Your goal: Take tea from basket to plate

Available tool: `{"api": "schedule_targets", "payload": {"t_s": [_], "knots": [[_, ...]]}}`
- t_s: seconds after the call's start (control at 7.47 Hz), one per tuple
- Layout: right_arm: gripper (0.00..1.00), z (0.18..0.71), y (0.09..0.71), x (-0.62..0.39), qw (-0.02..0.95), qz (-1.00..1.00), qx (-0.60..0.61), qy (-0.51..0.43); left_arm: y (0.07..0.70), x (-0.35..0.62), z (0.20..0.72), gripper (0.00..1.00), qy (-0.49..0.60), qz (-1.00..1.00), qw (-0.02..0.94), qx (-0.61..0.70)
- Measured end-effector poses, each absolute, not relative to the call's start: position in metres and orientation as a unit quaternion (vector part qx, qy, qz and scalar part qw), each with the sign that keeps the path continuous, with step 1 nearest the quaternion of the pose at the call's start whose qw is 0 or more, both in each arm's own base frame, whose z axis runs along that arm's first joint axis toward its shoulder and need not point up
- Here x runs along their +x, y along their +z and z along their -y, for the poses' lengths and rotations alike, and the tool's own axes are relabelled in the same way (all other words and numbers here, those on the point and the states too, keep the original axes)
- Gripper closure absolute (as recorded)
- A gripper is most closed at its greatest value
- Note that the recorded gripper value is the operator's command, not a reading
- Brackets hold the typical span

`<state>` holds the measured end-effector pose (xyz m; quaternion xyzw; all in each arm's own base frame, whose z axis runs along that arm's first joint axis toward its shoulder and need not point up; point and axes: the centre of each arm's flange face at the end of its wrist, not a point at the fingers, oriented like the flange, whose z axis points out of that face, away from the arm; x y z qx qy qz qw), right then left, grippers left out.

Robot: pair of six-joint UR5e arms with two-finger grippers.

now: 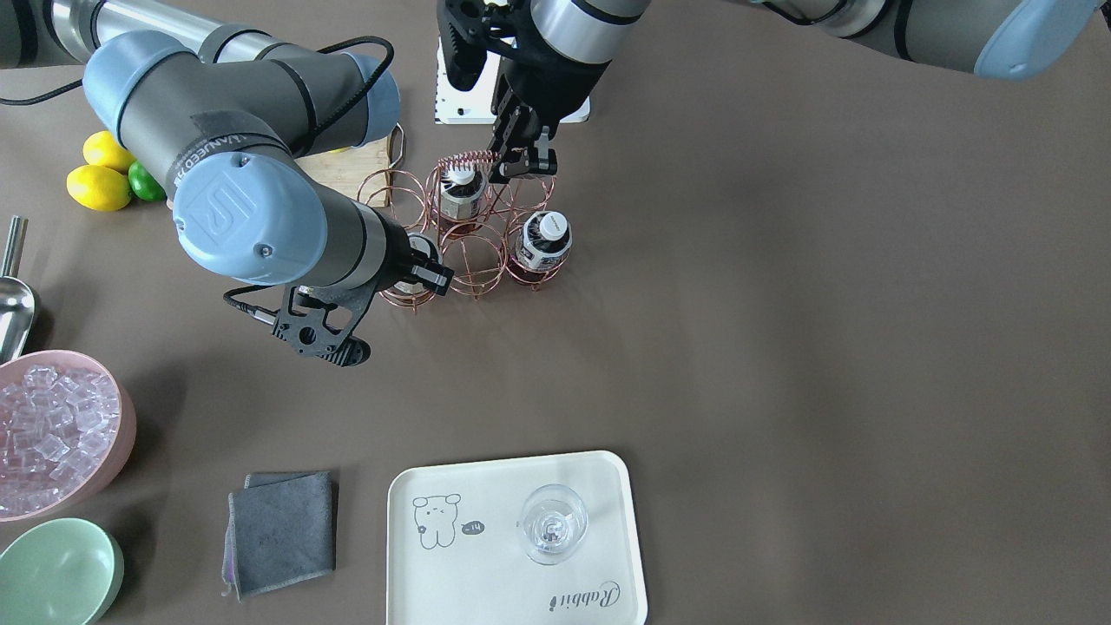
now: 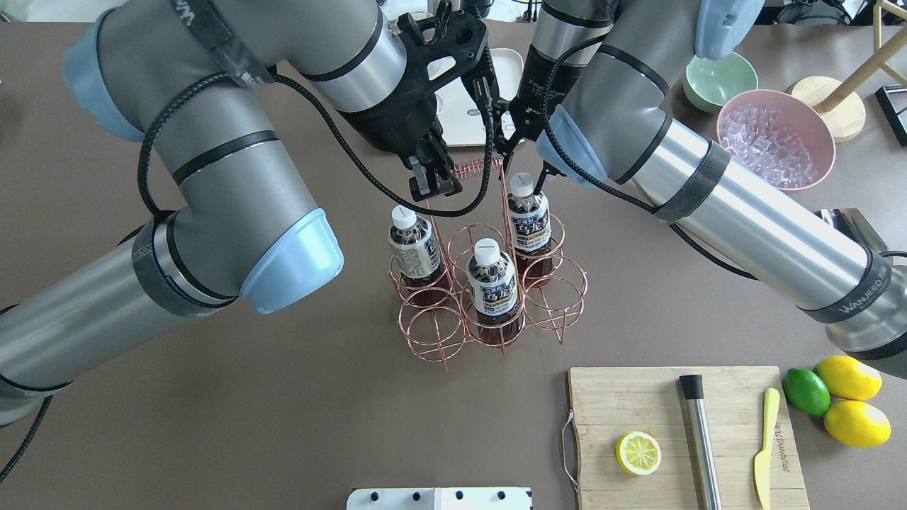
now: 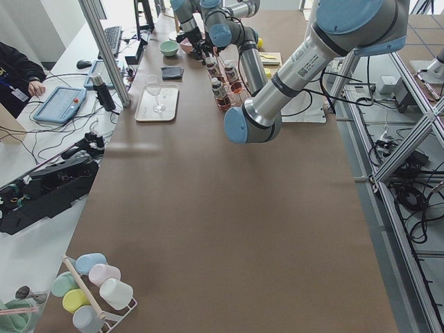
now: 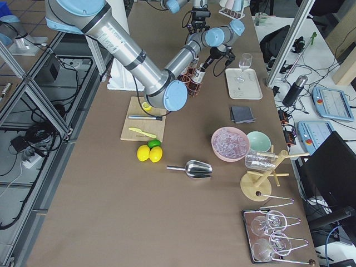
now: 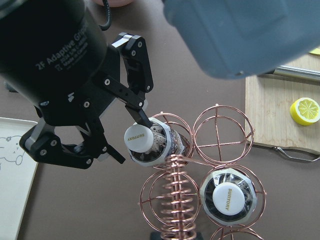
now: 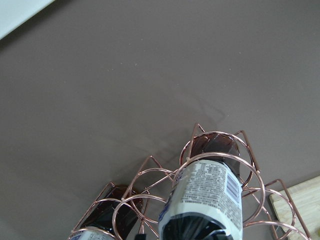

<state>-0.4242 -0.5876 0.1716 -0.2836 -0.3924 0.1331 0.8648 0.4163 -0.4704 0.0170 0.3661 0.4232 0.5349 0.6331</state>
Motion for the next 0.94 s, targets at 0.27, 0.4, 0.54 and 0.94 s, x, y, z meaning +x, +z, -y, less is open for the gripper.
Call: {"api": "schedule_targets", "payload": {"t_s": [0.27,0.4,0.54,0.94], "knots": [[1.0,0.589,0.173,-0.421,0.863,0.395,-0.285,0.133,0.018,0.418,0.469,1.0,0.536,-0.424,0.632,0.366],[1.0,0.592,0.173,-0.417,0.859,0.399,-0.29,0.134,0.018,0.417,0.469,1.0,0.536,-0.424,0.632,0.366],[1.0,0.594,0.17,-0.409,0.856,0.402,-0.294,0.138,0.018,0.418,0.469,1.0,0.536,-0.424,0.632,0.366],[1.0,0.571,0.14,-0.369,0.852,0.398,-0.302,0.156,0.017,0.418,0.468,1.0,0.536,-0.424,0.632,0.366]]}}
